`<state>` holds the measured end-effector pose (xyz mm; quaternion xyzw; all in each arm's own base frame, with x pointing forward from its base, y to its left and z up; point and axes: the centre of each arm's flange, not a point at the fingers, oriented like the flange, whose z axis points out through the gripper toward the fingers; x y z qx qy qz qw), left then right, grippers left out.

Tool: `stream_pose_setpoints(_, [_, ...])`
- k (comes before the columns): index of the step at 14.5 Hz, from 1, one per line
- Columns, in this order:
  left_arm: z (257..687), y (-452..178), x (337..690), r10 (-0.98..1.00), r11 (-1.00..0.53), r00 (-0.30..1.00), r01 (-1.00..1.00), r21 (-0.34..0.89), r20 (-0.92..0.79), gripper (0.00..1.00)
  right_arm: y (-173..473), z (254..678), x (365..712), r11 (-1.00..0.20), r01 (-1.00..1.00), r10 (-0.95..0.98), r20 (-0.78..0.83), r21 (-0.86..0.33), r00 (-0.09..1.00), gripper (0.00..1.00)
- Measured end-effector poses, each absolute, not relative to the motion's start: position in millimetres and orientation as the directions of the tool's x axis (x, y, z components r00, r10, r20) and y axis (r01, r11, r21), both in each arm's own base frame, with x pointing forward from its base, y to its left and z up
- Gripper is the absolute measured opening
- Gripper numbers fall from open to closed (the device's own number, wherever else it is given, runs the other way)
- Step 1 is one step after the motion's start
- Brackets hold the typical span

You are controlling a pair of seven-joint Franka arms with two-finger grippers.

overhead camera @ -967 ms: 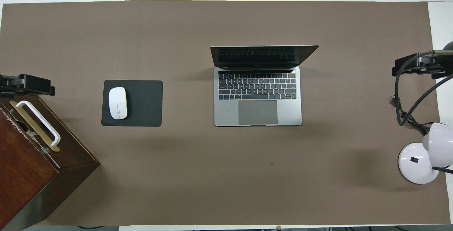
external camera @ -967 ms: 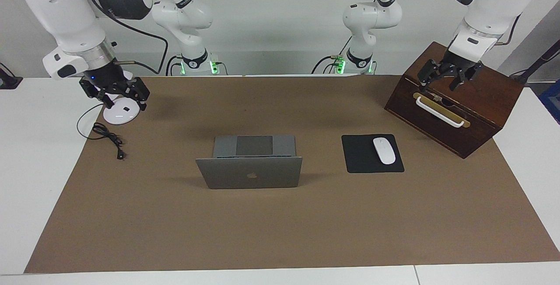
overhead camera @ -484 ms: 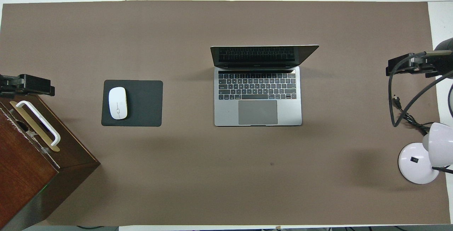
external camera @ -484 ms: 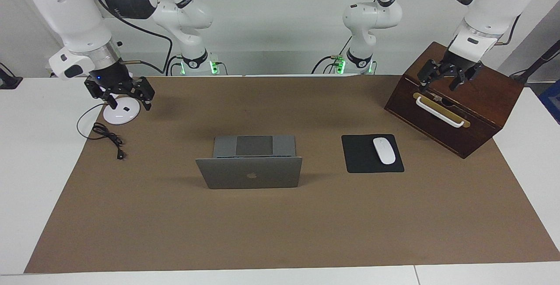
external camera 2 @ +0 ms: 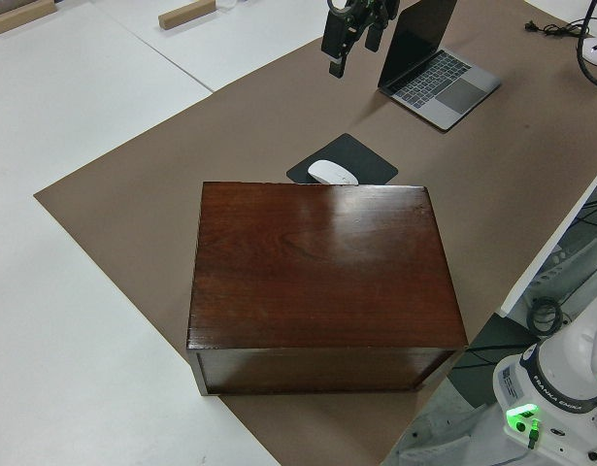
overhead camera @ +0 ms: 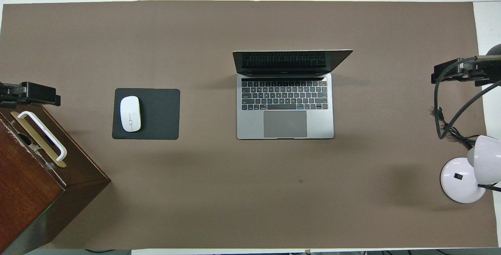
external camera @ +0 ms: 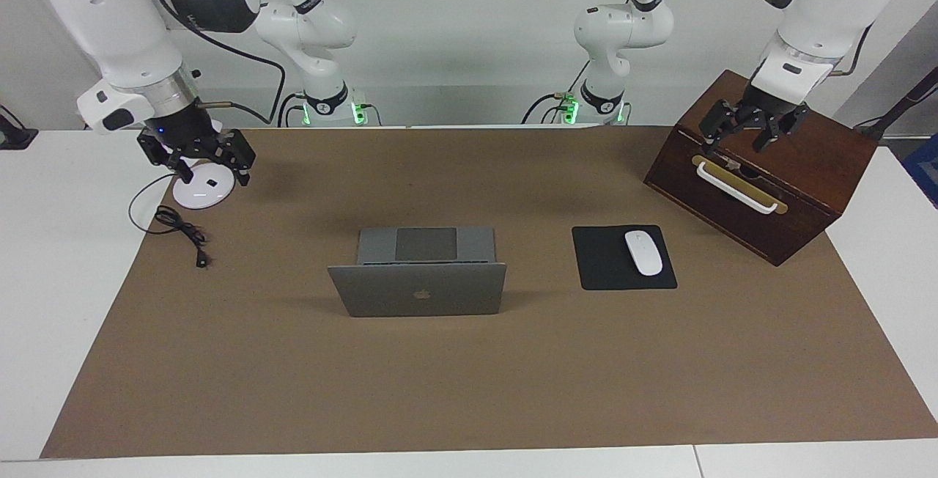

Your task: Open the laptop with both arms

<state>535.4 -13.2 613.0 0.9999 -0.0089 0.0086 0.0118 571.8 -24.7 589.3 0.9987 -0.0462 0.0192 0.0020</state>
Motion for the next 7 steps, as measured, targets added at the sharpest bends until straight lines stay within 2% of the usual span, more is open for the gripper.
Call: stream_pose_setpoints(7, [613.0, -13.2, 535.4, -0.018, -1.0, 1.0, -0.018, 0.023, 0.017, 1.0, -24.9, 585.3, 571.3, -0.996, -0.093, -0.093, 0.03, 0.003, 0.995, 1.0])
